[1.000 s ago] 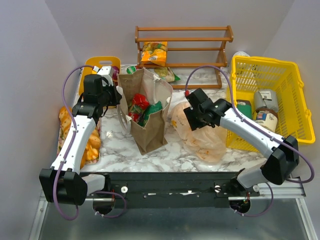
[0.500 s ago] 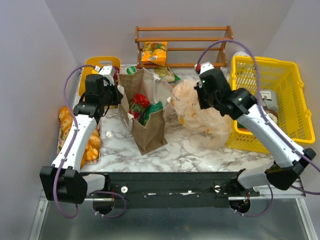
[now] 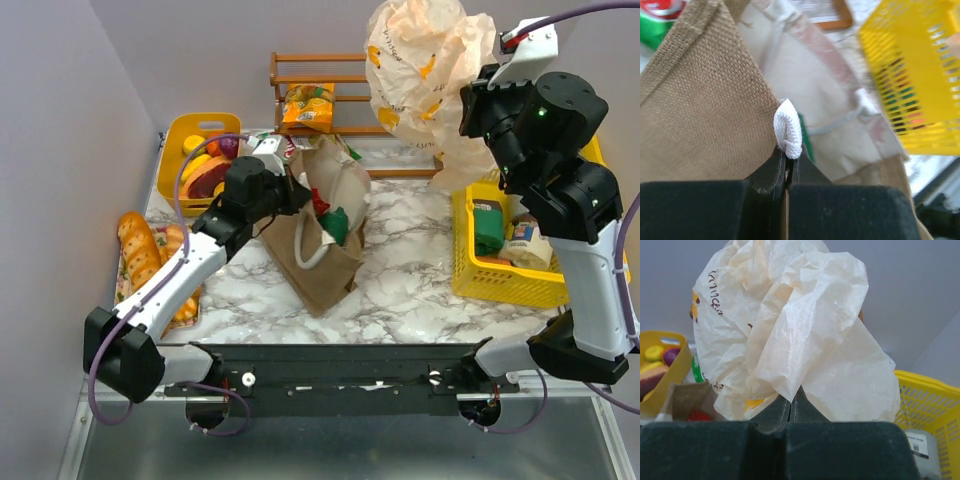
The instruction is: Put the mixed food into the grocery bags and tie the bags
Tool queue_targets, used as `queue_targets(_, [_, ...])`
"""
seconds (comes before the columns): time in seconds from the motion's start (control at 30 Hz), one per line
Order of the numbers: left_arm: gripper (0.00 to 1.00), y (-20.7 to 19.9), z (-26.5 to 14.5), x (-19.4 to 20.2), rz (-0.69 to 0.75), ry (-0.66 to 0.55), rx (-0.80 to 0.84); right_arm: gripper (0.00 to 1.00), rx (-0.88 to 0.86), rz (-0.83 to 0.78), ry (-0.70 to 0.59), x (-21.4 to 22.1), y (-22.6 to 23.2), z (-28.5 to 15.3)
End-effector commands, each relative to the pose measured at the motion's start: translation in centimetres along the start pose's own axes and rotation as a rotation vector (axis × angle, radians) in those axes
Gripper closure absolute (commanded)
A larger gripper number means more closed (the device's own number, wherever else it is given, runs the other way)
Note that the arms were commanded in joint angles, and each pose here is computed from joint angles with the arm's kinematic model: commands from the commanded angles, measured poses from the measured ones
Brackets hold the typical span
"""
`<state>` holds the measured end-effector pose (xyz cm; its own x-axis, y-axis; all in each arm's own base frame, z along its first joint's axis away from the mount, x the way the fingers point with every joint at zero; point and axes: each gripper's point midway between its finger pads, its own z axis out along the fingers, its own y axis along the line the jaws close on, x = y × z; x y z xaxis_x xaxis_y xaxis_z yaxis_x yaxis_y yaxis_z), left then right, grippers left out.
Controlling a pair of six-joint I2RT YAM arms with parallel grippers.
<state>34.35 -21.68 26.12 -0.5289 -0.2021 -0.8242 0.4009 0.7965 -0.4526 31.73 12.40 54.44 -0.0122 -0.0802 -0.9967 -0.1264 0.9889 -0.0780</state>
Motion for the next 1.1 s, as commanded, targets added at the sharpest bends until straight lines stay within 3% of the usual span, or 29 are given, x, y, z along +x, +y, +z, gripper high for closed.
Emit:
queue_targets(0.0, [1.0, -8.1, 1.9, -3.9, -0.141, -0.183, 0.225, 0.99, 0.042, 0.055, -0.168, -3.6, -1.1, 0.5])
queue_targets(0.17, [1.0, -14.0, 5.5, -5.4, -0.228, -0.242, 0.371, 0.99, 0.004, 0.098, -0.201, -3.5, -0.9, 1.4])
queue_targets(0.33, [1.0, -18.8, 9.2, -5.6, -0.193, -0.25, 0.474, 0.99, -0.025, 0.074, -0.214, -4.1, -0.6, 1.1])
queue_targets(0.63, [1.0, -25.3, 9.5, -11.5, -0.166, -0.385, 0.699, 0.99, 0.025, 0.042, -0.233, -4.9, -2.3, -0.1])
queue_targets(0.83, [1.0, -22.5, 10.8, -12.1, -0.15, -0.42, 0.67, 0.99, -0.02, 0.049, -0.244, -5.2, -1.8, -0.6])
queue_targets(1.03, [1.0, -16.2, 14.1, -8.8, -0.13, -0.283, 0.565, 0.99, -0.214, 0.045, -0.238, -4.4, 1.9, -0.6])
queue_targets(1.07, [0.96, -16.0, 14.1, -8.5, -0.106, -0.266, 0.564, 0.99, -0.232, 0.051, -0.234, -4.3, 2.3, -0.5])
